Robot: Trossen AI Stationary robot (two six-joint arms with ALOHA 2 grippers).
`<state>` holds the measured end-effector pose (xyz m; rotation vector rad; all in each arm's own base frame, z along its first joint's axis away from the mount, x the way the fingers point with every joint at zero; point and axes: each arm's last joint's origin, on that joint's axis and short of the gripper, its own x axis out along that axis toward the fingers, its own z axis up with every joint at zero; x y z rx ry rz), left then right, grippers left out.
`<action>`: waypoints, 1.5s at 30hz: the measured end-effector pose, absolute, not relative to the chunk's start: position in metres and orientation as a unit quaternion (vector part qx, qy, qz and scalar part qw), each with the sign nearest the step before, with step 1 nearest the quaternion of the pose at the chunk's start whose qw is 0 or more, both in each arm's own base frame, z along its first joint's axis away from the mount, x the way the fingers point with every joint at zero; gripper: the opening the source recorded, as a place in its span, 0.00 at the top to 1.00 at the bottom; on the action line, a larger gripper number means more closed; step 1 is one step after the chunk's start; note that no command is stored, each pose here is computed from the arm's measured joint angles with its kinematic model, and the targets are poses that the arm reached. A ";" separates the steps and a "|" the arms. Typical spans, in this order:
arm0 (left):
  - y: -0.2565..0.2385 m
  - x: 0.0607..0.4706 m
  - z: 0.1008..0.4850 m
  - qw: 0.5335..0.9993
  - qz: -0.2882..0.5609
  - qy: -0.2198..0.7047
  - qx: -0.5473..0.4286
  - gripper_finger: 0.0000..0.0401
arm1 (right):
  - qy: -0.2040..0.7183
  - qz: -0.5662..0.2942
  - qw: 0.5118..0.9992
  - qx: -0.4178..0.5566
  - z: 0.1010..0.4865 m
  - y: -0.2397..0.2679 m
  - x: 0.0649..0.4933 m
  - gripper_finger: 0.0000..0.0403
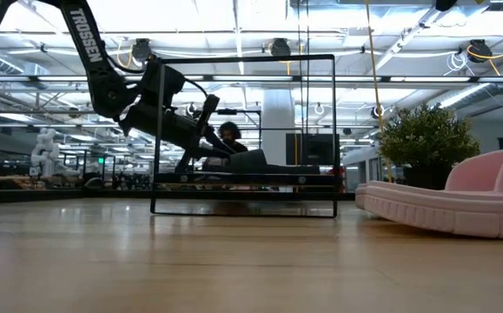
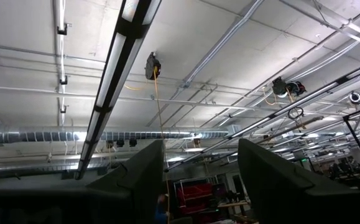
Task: Pick and place slides into the shelf
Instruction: Put the black slides on the shelf
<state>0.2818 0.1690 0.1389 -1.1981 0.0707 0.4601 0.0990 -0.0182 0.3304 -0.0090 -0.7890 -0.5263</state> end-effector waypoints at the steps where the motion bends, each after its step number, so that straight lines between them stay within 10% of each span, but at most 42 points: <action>1: 0.169 0.282 0.138 0.800 0.217 0.037 -0.559 1.00 | -0.380 -0.253 0.890 -0.004 0.330 -0.018 0.099 0.51; 45: 0.176 0.296 0.148 0.823 0.224 0.095 -0.513 0.94 | -0.381 -0.251 0.890 -0.003 0.330 -0.018 0.099 0.51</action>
